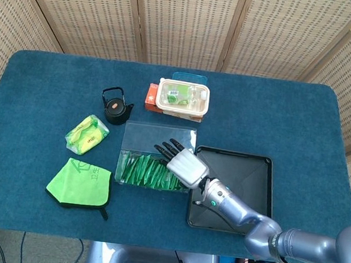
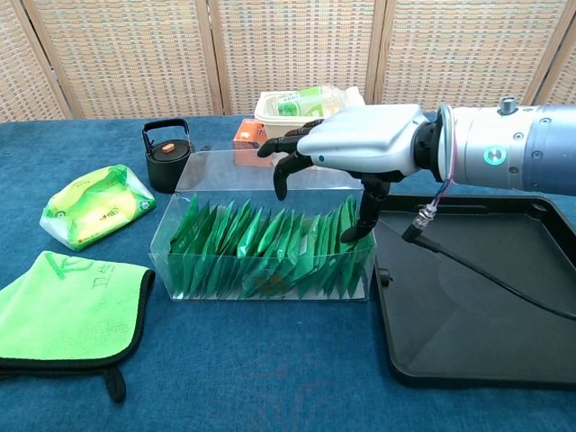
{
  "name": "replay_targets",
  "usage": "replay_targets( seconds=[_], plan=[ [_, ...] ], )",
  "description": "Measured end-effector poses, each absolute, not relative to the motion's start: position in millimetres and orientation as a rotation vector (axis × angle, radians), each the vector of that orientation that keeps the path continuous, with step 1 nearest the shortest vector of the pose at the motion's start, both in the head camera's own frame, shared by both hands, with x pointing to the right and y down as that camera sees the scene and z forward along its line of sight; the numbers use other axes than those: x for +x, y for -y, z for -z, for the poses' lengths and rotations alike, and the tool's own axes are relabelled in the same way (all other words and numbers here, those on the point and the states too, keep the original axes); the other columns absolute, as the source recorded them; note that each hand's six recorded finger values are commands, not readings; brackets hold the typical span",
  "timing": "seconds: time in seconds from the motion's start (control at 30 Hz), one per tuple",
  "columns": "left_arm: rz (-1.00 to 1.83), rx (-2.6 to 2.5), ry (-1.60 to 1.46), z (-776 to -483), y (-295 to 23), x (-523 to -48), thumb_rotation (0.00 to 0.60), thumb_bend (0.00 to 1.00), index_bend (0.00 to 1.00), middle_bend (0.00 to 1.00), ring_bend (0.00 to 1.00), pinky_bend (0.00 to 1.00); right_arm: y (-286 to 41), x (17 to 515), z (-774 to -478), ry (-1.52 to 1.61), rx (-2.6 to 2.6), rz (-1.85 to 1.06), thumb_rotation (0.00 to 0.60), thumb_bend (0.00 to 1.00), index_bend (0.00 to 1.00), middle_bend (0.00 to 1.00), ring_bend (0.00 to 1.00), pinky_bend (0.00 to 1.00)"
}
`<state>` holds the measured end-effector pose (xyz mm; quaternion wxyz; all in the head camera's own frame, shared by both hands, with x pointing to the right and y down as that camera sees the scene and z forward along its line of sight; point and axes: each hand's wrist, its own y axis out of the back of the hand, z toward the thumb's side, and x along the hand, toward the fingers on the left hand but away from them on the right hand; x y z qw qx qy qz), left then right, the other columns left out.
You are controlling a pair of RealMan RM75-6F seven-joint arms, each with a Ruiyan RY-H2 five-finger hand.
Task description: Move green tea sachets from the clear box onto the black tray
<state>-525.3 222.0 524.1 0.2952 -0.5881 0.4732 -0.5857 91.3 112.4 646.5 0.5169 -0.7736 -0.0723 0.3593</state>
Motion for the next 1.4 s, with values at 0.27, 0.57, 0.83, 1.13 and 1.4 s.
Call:
replay_targets(
  seconds=[0.27, 0.57, 0.83, 1.13, 1.4],
  plan=[
    [1.562, -1.568, -1.253, -525, -222, -524, 0.600, 0.09, 0.00, 0.00, 0.00, 0.00, -112, 96, -642, 0.124, -1.823, -0.865, 0.600, 0.35, 0.31, 0.05, 0.00, 0.12],
    [1.561, -1.569, -1.252, -525, -222, -524, 0.600, 0.09, 0.00, 0.00, 0.00, 0.00, -117, 95, -638, 0.072, -1.809, -0.864, 0.600, 0.35, 0.31, 0.05, 0.00, 0.13],
    [1.560, -1.572, -1.254, -525, -222, -524, 0.600, 0.09, 0.00, 0.00, 0.00, 0.00, -120, 91, -643, 0.064, -1.804, -0.872, 0.600, 0.35, 0.31, 0.05, 0.00, 0.13],
    [1.564, -1.574, -1.252, -526, -222, -524, 0.600, 0.09, 0.00, 0.00, 0.00, 0.00, -111, 81, -657, 0.119, -1.809, -0.912, 0.600, 0.37, 0.33, 0.05, 0.00, 0.13],
    [1.565, -1.579, -1.249, -527, -221, -524, 0.600, 0.09, 0.00, 0.00, 0.00, 0.00, -107, 84, -664, 0.133, -1.797, -0.947, 0.600, 0.41, 0.36, 0.05, 0.00, 0.13]
  ],
)
